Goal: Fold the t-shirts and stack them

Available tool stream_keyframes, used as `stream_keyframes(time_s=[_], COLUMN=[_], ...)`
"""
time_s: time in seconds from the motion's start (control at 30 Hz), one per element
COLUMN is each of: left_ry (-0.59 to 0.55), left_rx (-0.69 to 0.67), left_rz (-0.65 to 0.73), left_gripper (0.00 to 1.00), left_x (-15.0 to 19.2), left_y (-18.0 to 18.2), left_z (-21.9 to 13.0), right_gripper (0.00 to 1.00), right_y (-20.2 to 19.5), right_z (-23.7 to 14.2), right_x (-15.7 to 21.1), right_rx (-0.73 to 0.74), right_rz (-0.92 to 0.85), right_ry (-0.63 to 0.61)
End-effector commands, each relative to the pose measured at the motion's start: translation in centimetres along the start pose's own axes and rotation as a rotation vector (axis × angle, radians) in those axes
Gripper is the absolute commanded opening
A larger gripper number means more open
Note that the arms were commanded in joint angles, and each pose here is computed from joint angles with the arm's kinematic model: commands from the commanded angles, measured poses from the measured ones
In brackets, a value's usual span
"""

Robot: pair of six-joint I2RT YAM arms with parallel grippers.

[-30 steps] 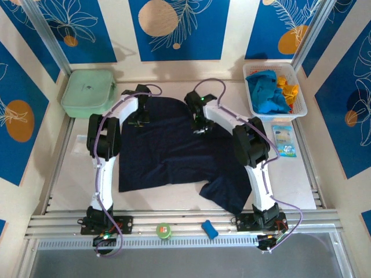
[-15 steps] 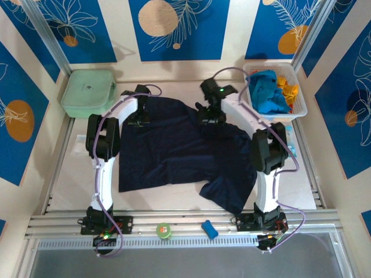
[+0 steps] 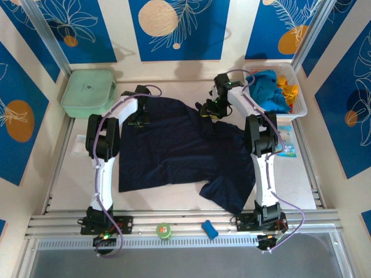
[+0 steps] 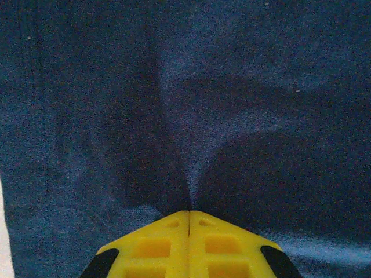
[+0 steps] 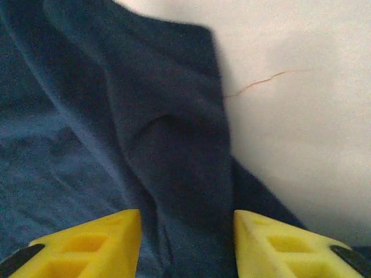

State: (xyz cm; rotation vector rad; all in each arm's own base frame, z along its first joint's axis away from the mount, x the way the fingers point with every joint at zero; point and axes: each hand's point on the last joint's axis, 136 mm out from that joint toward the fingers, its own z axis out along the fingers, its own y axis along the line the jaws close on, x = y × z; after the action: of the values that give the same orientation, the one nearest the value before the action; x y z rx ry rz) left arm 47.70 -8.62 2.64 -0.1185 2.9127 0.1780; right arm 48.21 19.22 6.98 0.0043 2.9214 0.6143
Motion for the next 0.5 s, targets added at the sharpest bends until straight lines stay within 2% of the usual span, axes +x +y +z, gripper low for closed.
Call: stream_keyframes(time_s=[0.0,0.13,0.27,0.37,0.47], left_ry=[0.001,-0.004,-0.001,0.007,0.014], left_rx=[0.001,-0.004,0.004,0.011,0.012], left_rz=[0.011,0.013,0.007,0.006,0.009], left_gripper=[0.0,0.0,0.0,0.0,0.0], left_x=[0.4,0.3,0.5,0.8,1.0], left_y=[0.4,0.5,0.5,0.3,0.3], left_z=[-1.1,-1.3,-1.1,-0.8,-0.6], right_gripper=[0.42,0.41,0.41,0.41,0.41], right_y=[4.1,8.1,11.3,12.4,11.9], right_z=[-0.1,-0.8,-0.1,0.9,1.2], right_x=[1.6,3.8,7.2,9.5,10.4], right_rx=[-0.118,-0.138,-0.154,-0.164,-0.136], right_rz=[-0.04,-0.103,-0.125,-0.115,-0.097], right_ry=[0.037,0.03,0.075,0.118,0.124])
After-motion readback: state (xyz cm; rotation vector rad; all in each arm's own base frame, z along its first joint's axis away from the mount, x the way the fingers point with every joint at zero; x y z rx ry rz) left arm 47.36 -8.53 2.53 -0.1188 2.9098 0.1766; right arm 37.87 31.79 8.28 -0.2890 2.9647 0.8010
